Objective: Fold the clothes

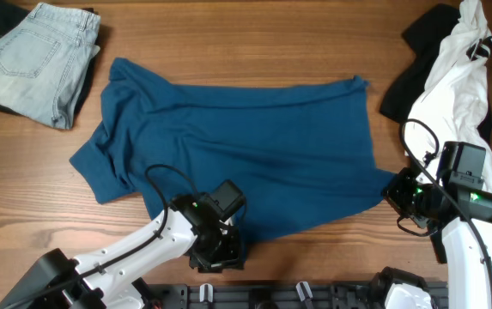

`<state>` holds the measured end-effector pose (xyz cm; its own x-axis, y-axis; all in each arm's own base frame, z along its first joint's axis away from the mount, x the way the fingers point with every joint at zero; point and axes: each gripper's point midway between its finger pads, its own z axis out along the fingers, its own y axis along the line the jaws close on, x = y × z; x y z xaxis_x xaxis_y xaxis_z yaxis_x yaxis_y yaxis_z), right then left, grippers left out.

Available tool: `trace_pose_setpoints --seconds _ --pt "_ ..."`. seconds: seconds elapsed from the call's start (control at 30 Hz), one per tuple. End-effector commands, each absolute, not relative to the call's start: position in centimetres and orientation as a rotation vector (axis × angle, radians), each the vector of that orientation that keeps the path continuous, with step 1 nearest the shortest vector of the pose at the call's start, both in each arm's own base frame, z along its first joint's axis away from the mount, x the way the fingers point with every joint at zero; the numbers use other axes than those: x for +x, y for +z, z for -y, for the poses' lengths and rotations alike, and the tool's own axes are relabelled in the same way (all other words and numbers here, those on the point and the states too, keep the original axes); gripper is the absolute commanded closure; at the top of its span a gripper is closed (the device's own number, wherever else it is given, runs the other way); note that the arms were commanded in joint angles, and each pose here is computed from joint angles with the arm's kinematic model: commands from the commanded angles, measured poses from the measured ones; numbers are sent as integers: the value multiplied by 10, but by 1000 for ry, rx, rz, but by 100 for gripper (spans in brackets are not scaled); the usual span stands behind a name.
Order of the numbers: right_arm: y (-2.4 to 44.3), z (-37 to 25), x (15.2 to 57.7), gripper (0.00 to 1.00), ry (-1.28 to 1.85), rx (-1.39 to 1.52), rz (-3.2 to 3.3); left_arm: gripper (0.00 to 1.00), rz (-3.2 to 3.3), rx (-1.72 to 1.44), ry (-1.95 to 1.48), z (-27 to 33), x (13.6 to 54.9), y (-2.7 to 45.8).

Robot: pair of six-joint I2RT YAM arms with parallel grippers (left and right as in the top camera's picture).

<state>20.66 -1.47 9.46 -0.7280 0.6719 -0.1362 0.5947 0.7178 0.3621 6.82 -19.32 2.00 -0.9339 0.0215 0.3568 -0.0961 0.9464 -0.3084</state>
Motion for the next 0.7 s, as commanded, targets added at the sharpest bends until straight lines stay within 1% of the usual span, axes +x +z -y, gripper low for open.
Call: trace_pose_setpoints --seconds 0.0,0.07,0.1,0.17,0.23,0.27,0.3,0.33,0.37,0.4,0.43,0.47,0.53,0.6,0.63,0.67 --pt "97 17 209 96 418 983 -2663 31 2725 34 482 198 67 23" --pt "98 14 210 96 439 976 -2663 15 2740 34 467 197 69 22" --pt "98 14 210 96 444 976 -2663 11 2748 35 460 196 70 21" --pt "98 13 210 96 447 974 -2663 10 2763 34 456 195 73 20" --pt "98 12 210 96 453 974 -2664 6 2769 35 468 197 75 20" --pt "99 12 210 96 460 971 -2664 5 2770 35 470 198 76 20" --pt "99 10 211 96 470 968 -2664 9 2772 34 473 198 76 20" --pt "99 9 211 96 480 964 -2663 20 2776 36 469 198 77 19" --pt "100 8 211 96 488 955 -2664 36 2789 65 449 196 79 18" --pt "100 7 212 96 499 936 -2666 36 2811 93 427 194 82 16" --pt "101 6 212 96 507 925 -2666 28 2837 110 411 192 87 14" --pt "101 6 212 96 507 926 -2666 25 2876 134 394 191 94 12" --pt "101 6 213 96 507 925 -2665 25 2911 142 422 195 103 11" --pt "101 6 213 96 507 925 -2665 19 2933 134 468 202 110 12" --pt "101 6 212 96 507 926 -2667 15 2940 133 473 202 111 12" --pt "101 6 212 96 507 926 -2668 15 2948 136 461 201 112 11"
